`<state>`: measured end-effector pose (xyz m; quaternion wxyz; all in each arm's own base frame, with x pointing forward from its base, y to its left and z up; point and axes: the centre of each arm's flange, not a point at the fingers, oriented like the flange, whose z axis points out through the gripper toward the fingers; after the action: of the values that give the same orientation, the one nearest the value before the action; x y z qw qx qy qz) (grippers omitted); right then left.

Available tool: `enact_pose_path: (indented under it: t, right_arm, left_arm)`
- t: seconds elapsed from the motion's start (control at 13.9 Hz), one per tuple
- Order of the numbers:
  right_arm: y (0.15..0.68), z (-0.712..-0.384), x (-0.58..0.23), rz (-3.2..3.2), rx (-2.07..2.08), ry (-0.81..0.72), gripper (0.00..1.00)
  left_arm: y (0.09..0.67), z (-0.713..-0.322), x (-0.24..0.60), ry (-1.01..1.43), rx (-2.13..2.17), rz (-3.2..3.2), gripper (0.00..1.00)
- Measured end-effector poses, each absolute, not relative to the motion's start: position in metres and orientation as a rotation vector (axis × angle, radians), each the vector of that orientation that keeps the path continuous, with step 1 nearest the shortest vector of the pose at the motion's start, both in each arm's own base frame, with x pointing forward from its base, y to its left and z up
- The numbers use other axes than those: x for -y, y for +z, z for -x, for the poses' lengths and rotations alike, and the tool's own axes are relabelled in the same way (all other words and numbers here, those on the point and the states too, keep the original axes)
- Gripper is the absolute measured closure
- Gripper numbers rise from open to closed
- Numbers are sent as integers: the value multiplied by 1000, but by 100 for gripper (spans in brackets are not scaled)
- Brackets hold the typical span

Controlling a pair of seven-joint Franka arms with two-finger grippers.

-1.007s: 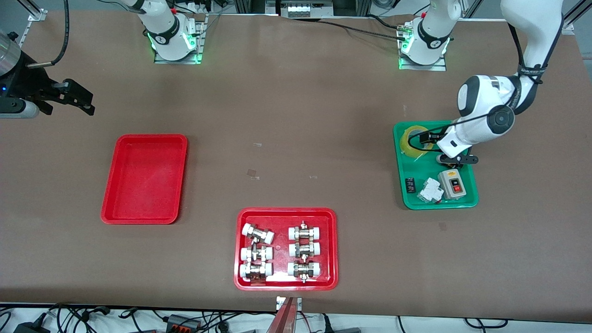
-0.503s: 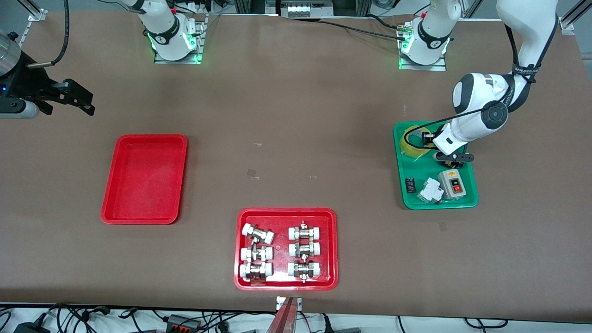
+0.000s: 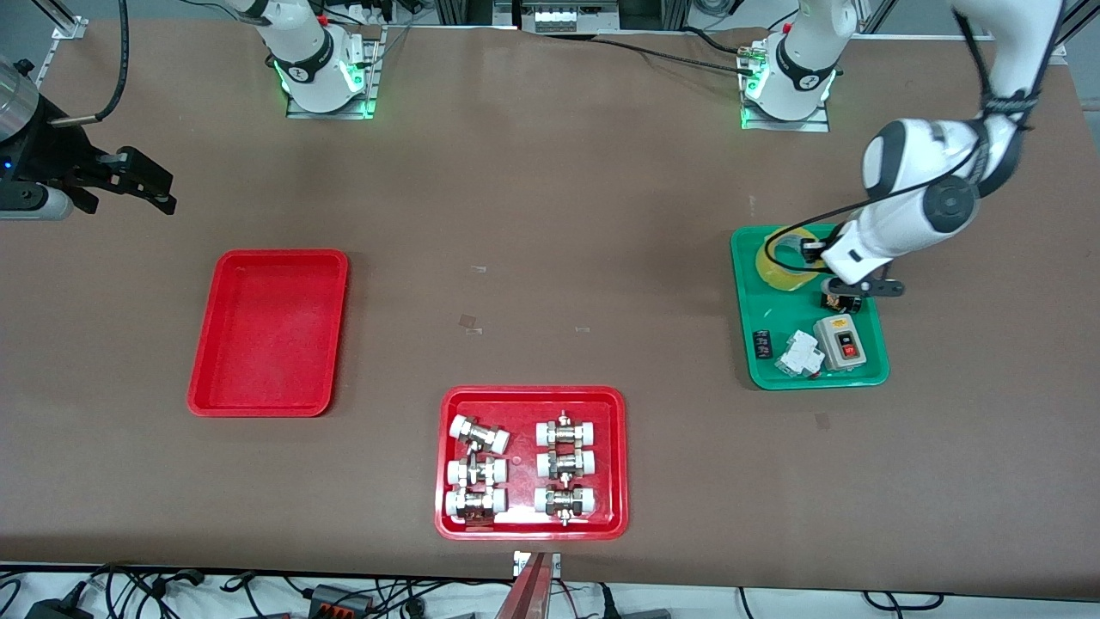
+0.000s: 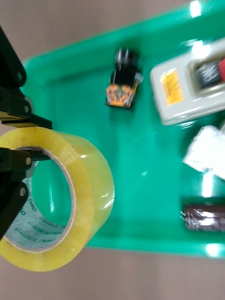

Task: Left arm passes tape to right arm into tray
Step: 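Lift the tape with the left gripper while the right gripper reaches out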

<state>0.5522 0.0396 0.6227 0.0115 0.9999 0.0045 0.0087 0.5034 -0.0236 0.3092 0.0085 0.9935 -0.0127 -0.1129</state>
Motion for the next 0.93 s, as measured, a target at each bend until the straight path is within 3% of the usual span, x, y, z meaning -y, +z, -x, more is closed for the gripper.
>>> enact_pose_path:
  t: [0.22, 0.43, 0.58, 0.93]
  right_arm:
    - [622, -553, -39, -3118, -11, 26, 0]
    - [619, -553, -38, -3118, -8, 17, 0]
    - [617, -553, -37, -3117, -7, 1, 0]
    - [592, -558, -35, -3111, 0, -102, 0]
  left_arm:
    - [424, -541, 73, -302, 166, -3091, 78]
    - [520, -552, 160, -123, 343, -3041, 78]
    - [525, -563, 195, -120, 308, -2934, 78]
    - [451, -607, 297, -213, -122, -2747, 78]
